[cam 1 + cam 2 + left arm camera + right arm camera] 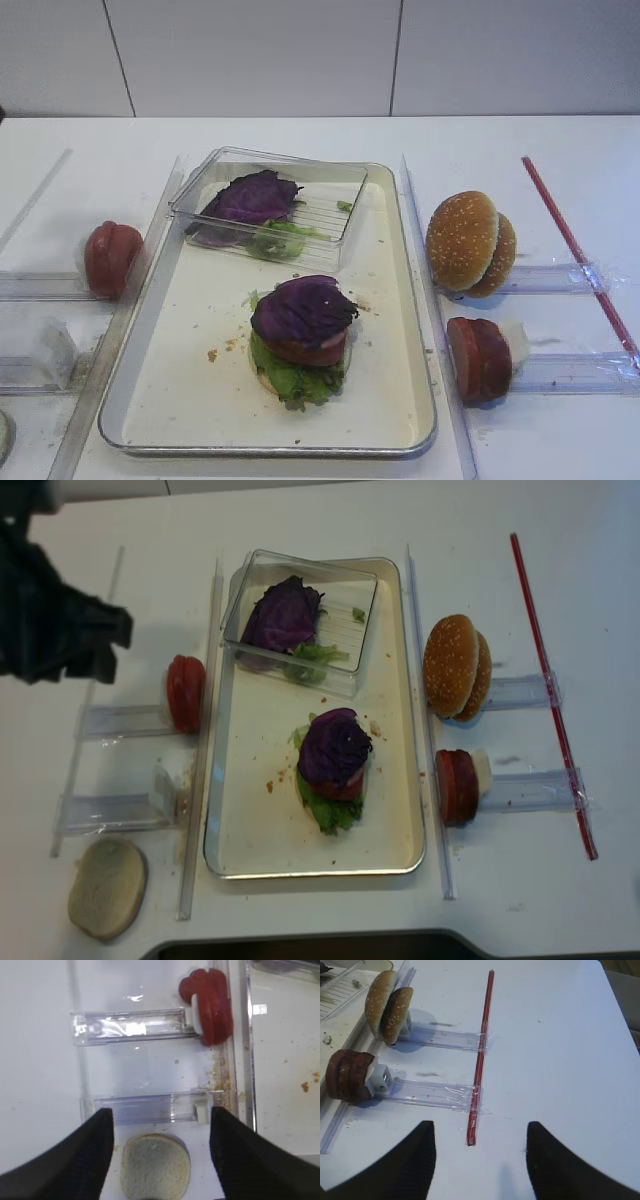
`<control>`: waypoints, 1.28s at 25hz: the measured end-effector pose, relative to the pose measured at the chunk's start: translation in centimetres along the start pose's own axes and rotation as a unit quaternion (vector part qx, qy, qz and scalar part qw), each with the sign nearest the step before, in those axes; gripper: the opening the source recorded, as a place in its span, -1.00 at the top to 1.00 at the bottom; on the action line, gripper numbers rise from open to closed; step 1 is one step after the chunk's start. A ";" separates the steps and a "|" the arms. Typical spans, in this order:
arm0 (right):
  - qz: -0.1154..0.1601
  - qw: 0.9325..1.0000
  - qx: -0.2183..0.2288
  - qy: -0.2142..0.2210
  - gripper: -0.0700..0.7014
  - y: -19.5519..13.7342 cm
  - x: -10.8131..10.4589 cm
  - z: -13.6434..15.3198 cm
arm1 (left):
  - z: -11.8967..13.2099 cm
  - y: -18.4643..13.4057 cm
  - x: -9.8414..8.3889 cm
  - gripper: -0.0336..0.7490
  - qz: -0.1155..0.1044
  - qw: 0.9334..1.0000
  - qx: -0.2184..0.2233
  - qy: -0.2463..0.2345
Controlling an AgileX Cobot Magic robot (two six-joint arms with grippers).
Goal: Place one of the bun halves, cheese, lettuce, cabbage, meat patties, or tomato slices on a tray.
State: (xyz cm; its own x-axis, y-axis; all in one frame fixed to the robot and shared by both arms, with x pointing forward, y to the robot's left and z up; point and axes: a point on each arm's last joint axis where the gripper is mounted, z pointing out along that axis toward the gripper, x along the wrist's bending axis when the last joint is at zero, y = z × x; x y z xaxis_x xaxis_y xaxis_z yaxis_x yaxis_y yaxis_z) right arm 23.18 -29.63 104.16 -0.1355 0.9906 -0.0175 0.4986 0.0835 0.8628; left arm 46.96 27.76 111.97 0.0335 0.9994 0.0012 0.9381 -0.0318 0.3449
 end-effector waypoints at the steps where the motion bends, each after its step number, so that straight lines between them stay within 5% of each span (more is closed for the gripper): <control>1: 0.000 1.000 0.000 0.000 -0.29 0.0 0.0 0.0 | -0.3 -0.6 0.5 -0.09 -0.009 1.000 -0.004 0.003; 5: 0.000 1.000 0.000 0.000 -0.29 0.0 0.0 0.0 | -1.1 -3.6 1.3 -0.09 -0.025 1.000 -0.012 0.009; 17: 0.000 1.000 0.000 0.000 -0.29 0.0 0.0 0.0 | -1.7 -15.1 1.6 -0.09 -0.028 0.997 -0.071 0.004; 26: 0.000 1.000 0.000 -0.001 -0.29 0.0 0.0 0.0 | -0.8 -19.9 1.7 -0.09 -0.029 0.993 -0.117 0.002; 32: 0.000 1.000 0.000 -0.001 -0.29 0.0 0.0 0.0 | -1.3 -21.0 1.2 -0.08 0.008 0.988 -0.151 -0.028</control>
State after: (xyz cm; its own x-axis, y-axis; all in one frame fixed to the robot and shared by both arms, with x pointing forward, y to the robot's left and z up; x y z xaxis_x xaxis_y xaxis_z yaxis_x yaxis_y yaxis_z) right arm 23.18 -29.64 104.16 -0.1346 0.9907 -0.0189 0.4985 0.0842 0.8628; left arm 26.81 29.60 105.96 0.0738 0.9965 -0.0403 0.7920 -0.0341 0.6095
